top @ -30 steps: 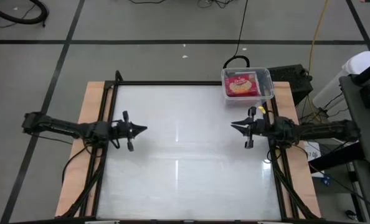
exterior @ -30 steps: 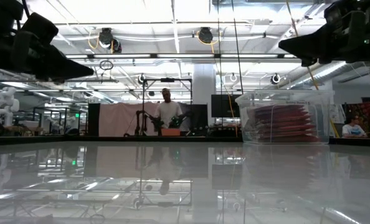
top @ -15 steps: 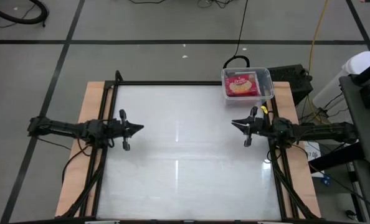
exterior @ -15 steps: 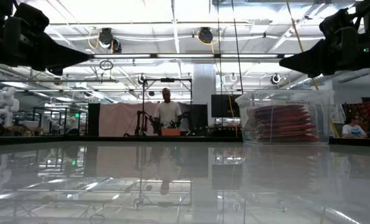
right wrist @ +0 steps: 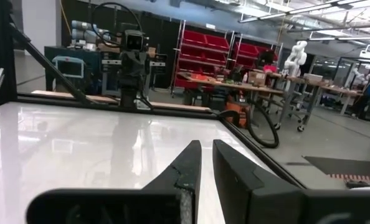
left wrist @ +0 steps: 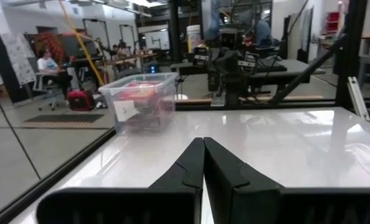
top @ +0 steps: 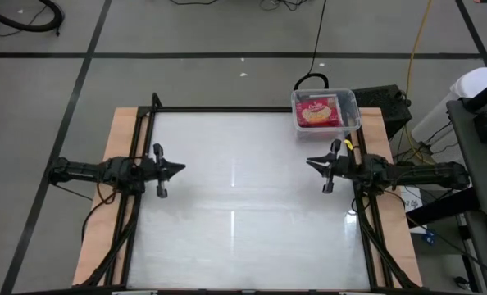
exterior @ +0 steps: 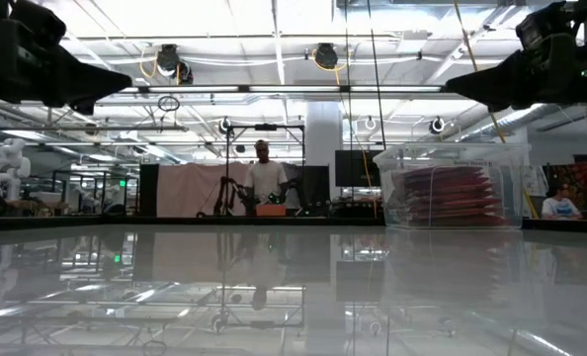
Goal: Sort popcorn bags into baskets
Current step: Return to Home Position
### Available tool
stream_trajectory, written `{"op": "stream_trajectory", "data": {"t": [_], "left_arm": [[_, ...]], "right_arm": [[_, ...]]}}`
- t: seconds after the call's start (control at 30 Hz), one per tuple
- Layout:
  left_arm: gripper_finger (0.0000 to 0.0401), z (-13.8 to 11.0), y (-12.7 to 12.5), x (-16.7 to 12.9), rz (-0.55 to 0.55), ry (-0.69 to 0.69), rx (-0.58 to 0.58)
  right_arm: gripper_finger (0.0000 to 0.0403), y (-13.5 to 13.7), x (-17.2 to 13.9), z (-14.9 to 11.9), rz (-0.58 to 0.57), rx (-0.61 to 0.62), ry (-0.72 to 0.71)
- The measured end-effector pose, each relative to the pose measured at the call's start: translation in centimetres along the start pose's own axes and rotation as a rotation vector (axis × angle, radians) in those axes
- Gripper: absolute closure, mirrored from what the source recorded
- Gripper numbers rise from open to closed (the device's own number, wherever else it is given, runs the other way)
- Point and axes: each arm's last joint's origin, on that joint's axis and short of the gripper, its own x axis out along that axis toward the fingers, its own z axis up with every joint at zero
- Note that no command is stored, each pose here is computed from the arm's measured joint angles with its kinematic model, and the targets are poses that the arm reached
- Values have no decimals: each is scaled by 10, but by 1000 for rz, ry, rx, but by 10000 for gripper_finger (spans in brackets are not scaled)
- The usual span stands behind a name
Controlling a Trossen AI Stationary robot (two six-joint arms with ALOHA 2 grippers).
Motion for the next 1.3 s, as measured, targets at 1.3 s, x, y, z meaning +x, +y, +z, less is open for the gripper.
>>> {"op": "stream_trajectory", "data": {"t": [1.3], "left_arm": [[391, -2, 5, 1, -7, 12, 32]], "right_arm": [[369, 3, -8, 1, 98, 39, -18]]}}
